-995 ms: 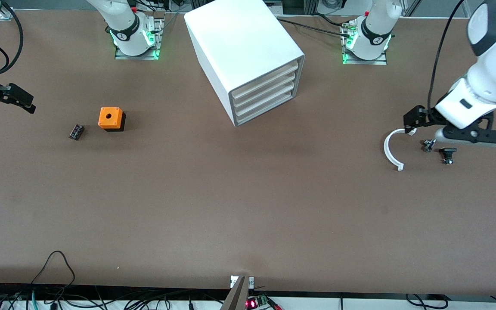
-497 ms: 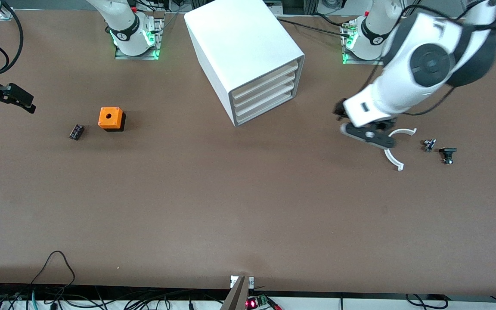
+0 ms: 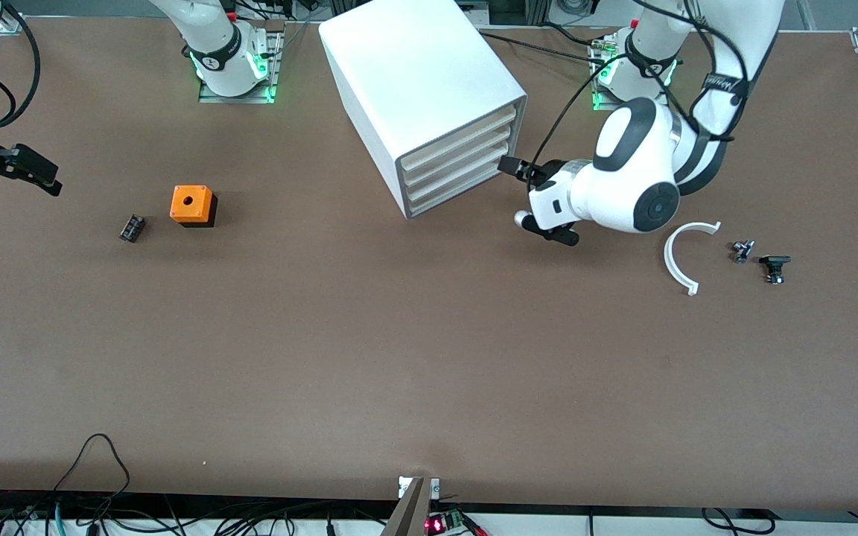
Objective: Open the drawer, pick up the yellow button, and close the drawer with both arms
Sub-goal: 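Grasp the drawer front with the left gripper and pull it open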
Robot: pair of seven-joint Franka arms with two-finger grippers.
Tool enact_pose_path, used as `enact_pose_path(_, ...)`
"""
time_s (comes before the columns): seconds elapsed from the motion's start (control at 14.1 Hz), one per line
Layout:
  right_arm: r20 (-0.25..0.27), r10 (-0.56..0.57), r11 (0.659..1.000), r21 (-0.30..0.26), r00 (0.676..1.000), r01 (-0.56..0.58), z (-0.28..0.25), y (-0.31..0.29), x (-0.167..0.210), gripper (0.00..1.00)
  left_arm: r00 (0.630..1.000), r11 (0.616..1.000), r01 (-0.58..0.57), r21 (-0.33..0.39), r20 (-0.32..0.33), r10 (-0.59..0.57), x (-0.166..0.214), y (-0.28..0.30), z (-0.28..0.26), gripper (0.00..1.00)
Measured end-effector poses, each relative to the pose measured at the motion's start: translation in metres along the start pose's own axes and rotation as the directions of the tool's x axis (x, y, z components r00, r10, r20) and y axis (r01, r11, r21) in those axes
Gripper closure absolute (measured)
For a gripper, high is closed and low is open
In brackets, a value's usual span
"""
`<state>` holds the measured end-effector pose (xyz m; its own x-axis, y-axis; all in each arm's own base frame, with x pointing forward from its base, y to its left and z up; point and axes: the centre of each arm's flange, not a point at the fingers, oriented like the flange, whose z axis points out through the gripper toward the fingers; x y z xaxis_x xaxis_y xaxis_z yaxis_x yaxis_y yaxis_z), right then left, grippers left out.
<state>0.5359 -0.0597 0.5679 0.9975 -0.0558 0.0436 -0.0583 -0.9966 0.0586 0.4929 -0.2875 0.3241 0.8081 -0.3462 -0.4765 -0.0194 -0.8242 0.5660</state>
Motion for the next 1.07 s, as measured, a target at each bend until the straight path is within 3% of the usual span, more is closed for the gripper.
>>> enact_pose_path(0.28,0.000,0.000,1.000,0.000,1.000,0.000,0.000,0.000,0.000,0.00,0.998,0.992,0.017,-0.125,0.065,-0.009,-0.004,-0.001,0.032,0.02)
enact_pose_path(0.64,0.000,0.000,1.000,0.000,1.000,0.000,0.000,0.000,0.000,0.00,0.990,0.984,0.031,-0.174,0.141,-0.006,-0.017,0.009,0.073,0.08)
enact_pose_path(0.92,0.000,0.001,1.000,0.000,1.000,-0.001,0.000,0.000,0.000,0.00,0.988,0.982,0.023,-0.190,0.153,0.006,-0.021,0.010,0.079,0.51)
enact_pose_path(1.07,0.001,0.001,1.000,0.000,1.000,-0.001,0.000,0.000,0.000,0.00,0.989,0.980,0.012,-0.199,0.146,0.017,-0.023,0.013,0.076,0.65)
